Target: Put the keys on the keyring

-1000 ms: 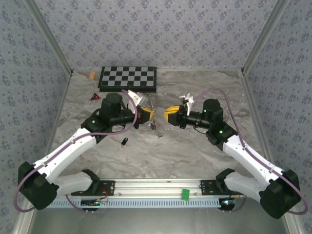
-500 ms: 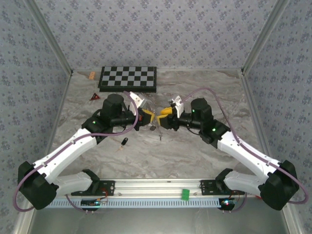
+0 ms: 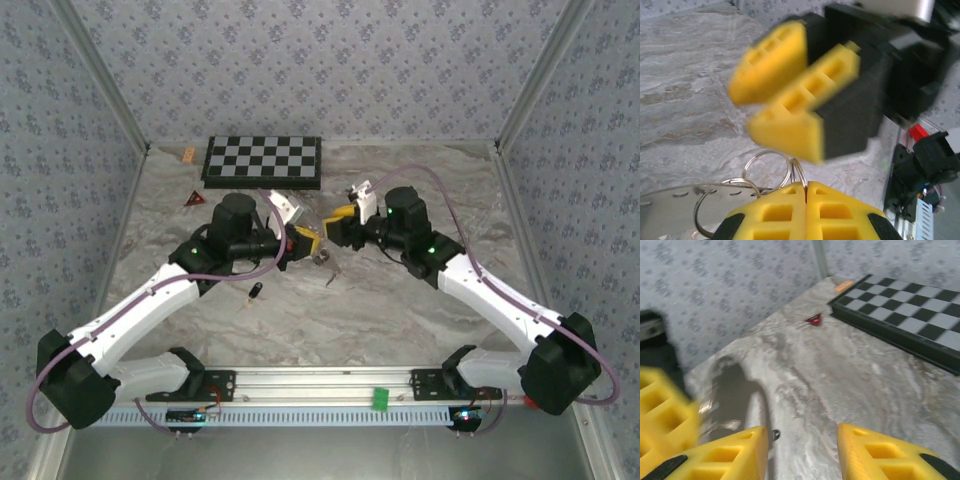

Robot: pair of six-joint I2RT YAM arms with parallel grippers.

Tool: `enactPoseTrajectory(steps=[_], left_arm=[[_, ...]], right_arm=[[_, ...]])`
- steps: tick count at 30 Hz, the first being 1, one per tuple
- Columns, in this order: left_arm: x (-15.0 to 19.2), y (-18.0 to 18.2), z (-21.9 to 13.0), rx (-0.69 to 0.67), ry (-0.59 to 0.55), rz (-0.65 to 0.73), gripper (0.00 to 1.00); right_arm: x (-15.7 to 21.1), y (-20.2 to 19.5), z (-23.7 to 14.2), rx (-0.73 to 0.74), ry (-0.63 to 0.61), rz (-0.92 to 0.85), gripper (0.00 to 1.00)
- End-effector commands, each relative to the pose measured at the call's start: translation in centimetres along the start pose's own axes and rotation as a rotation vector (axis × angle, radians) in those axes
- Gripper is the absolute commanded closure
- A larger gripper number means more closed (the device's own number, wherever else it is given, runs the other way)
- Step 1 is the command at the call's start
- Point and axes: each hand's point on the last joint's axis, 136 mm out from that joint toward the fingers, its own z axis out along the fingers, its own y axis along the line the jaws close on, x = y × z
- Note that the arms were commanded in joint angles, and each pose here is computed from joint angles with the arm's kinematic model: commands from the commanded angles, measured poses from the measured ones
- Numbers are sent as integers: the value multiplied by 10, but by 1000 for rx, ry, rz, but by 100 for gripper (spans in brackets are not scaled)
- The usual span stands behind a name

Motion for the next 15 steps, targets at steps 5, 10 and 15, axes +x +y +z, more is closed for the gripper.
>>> enactPoseTrajectory(steps=[5,10,15], left_arm=[[-14,-15,-2,60,-26,57,100],[-16,-16,0,71,-28,56,100],[-17,-17,2,81,-23,56,100]], right_arm=[[-27,-10,-23,-17,-131,104,57],[-13,5,-32,-82,-92,70,59],[-3,31,-41,-224,-87,28,63]])
